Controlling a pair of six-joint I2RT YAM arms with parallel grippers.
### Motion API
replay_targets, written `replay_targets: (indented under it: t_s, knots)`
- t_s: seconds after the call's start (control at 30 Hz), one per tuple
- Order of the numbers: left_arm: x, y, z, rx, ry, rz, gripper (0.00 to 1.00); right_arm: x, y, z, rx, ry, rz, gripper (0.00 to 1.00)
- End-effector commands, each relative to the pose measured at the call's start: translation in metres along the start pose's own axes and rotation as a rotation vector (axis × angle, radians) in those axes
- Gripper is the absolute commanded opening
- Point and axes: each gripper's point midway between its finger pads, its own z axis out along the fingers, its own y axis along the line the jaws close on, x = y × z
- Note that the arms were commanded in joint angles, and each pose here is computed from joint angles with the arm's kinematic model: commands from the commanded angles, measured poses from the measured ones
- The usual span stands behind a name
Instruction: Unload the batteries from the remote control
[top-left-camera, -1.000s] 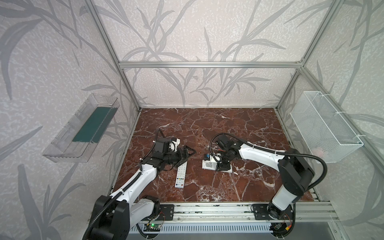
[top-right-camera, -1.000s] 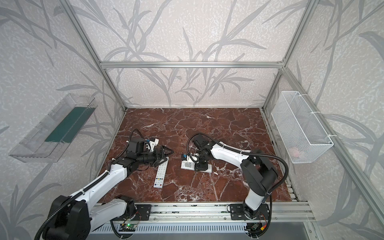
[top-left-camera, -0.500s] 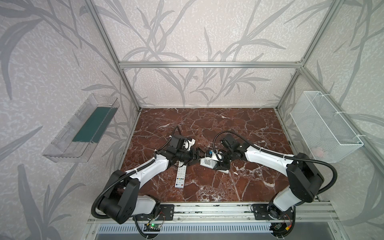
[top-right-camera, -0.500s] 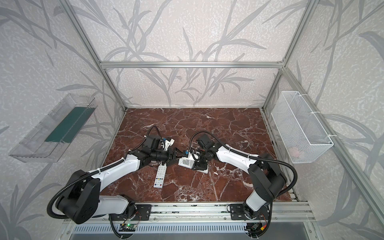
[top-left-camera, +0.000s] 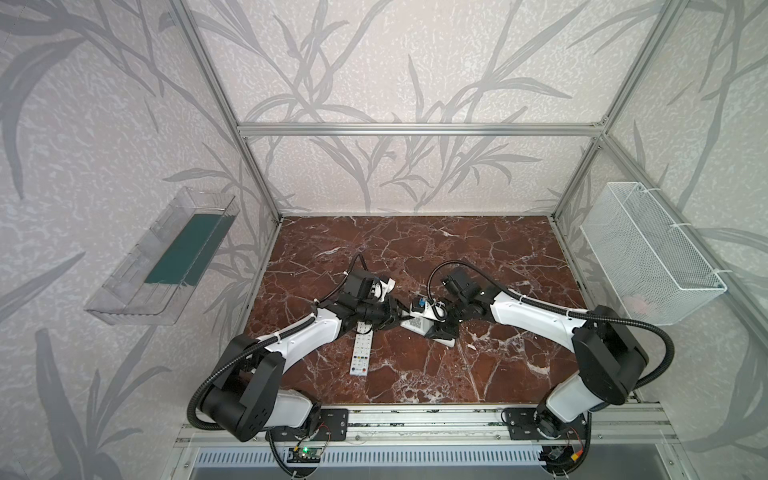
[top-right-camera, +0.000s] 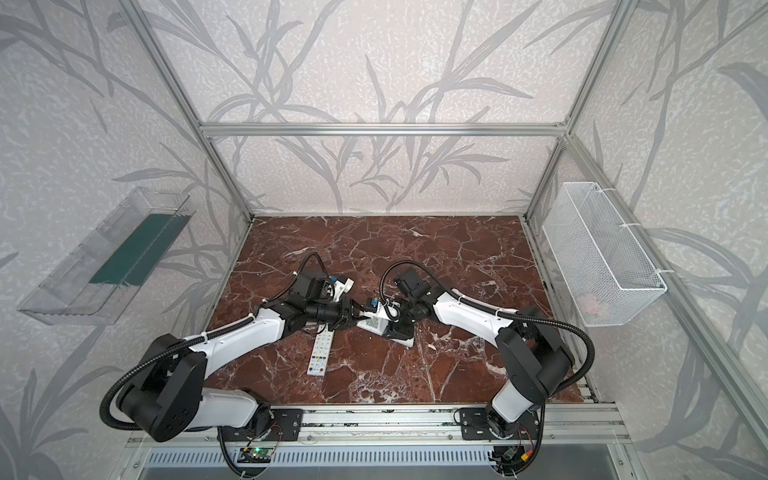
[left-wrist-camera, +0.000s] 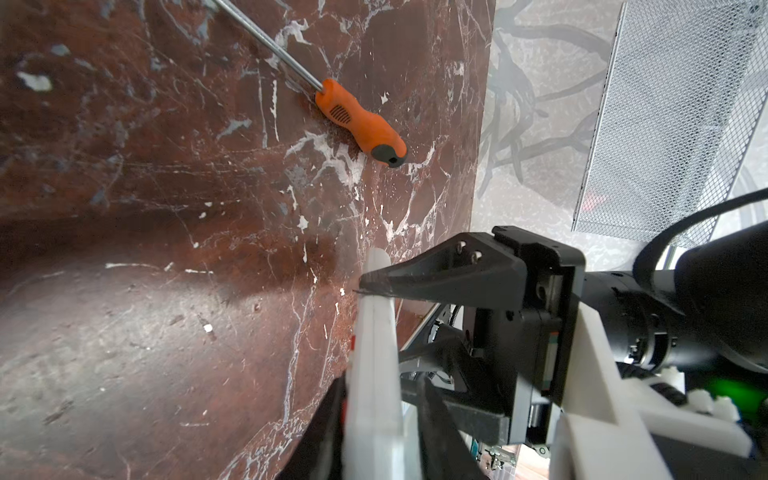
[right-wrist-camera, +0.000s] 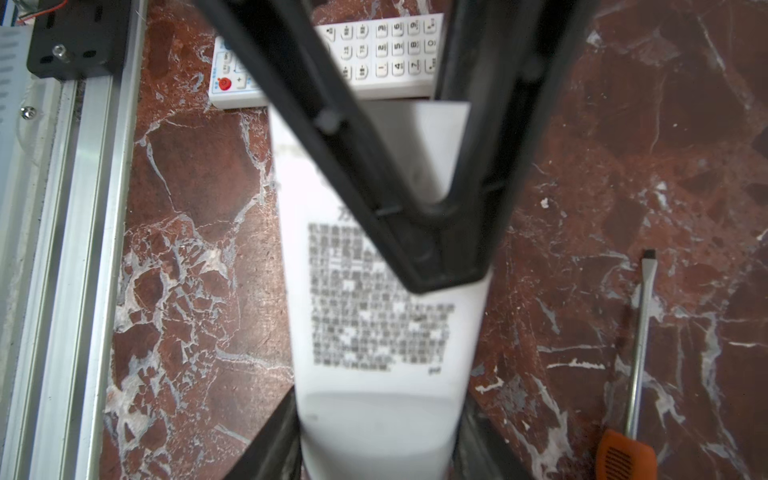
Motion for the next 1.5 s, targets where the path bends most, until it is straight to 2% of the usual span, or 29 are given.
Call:
replay_targets:
  t_s: [0.0, 0.07, 0.1, 0.27, 0.3, 0.33, 0.4, 0.43, 0.53, 0.57, 0.63, 0.7, 0.77, 0.87, 1.0, 1.1, 1.47]
  knots:
    - [0.003, -0.004, 0.002, 0.029, 0.017, 0.017, 0.23, -0.005, -0.003, -0.006, 0.025, -0.022, 0.003, 0.72]
    - [0.004, -0.003, 0.003, 0.026, 0.018, 0.018, 0.21, -0.009, -0.007, -0.015, 0.046, -0.039, 0.014, 0.95]
    - [0.004, -0.002, 0.003, 0.025, 0.02, 0.016, 0.2, -0.013, -0.01, -0.022, 0.062, -0.06, 0.025, 0.99]
    - [0.004, 0.001, 0.002, 0.011, 0.012, 0.042, 0.18, -0.045, -0.039, -0.082, 0.243, -0.258, 0.148, 0.99]
    - [0.003, 0.0, 0.001, 0.012, 0.007, 0.057, 0.18, -0.05, -0.054, -0.101, 0.332, -0.321, 0.238, 0.99]
    - [0.004, 0.0, 0.001, 0.009, 0.008, 0.069, 0.17, -0.048, -0.07, -0.12, 0.426, -0.383, 0.39, 0.99]
    - [0.005, 0.0, 0.0, 0.003, 0.002, 0.1, 0.17, -0.032, -0.093, -0.152, 0.54, -0.481, 0.675, 0.99]
    - [0.005, 0.0, 0.0, -0.004, -0.004, 0.118, 0.17, -0.02, -0.1, -0.163, 0.554, -0.52, 0.812, 0.99]
    - [0.005, -0.001, -0.001, -0.003, -0.016, 0.16, 0.17, 0.005, -0.1, -0.181, 0.481, -0.513, 1.054, 1.0]
    - [0.005, -0.002, -0.001, 0.003, -0.022, 0.172, 0.17, 0.018, -0.098, -0.183, 0.471, -0.468, 1.155, 1.0]
    - [0.005, -0.005, 0.0, 0.023, -0.031, 0.194, 0.16, 0.03, -0.087, -0.177, 0.382, -0.369, 1.257, 1.0]
    - [0.004, -0.009, -0.001, 0.042, -0.041, 0.212, 0.16, 0.031, -0.064, -0.165, 0.226, -0.269, 1.282, 0.99]
    - [0.005, -0.013, -0.001, 0.062, -0.044, 0.237, 0.16, 0.034, -0.046, -0.15, 0.119, -0.263, 1.344, 0.99]
    - [0.007, -0.015, 0.0, 0.075, -0.031, 0.264, 0.16, 0.046, -0.03, -0.13, 0.087, -0.292, 1.431, 0.99]
    - [0.011, -0.011, 0.003, 0.066, -0.004, 0.288, 0.16, 0.059, -0.013, -0.11, 0.109, -0.24, 1.459, 0.99]
    - [0.011, -0.007, 0.004, 0.054, 0.0, 0.292, 0.16, 0.062, -0.007, -0.089, 0.072, -0.249, 1.497, 0.99]
    - [0.01, 0.0, 0.007, 0.029, 0.007, 0.273, 0.13, 0.055, -0.006, -0.035, 0.03, -0.206, 1.497, 0.99]
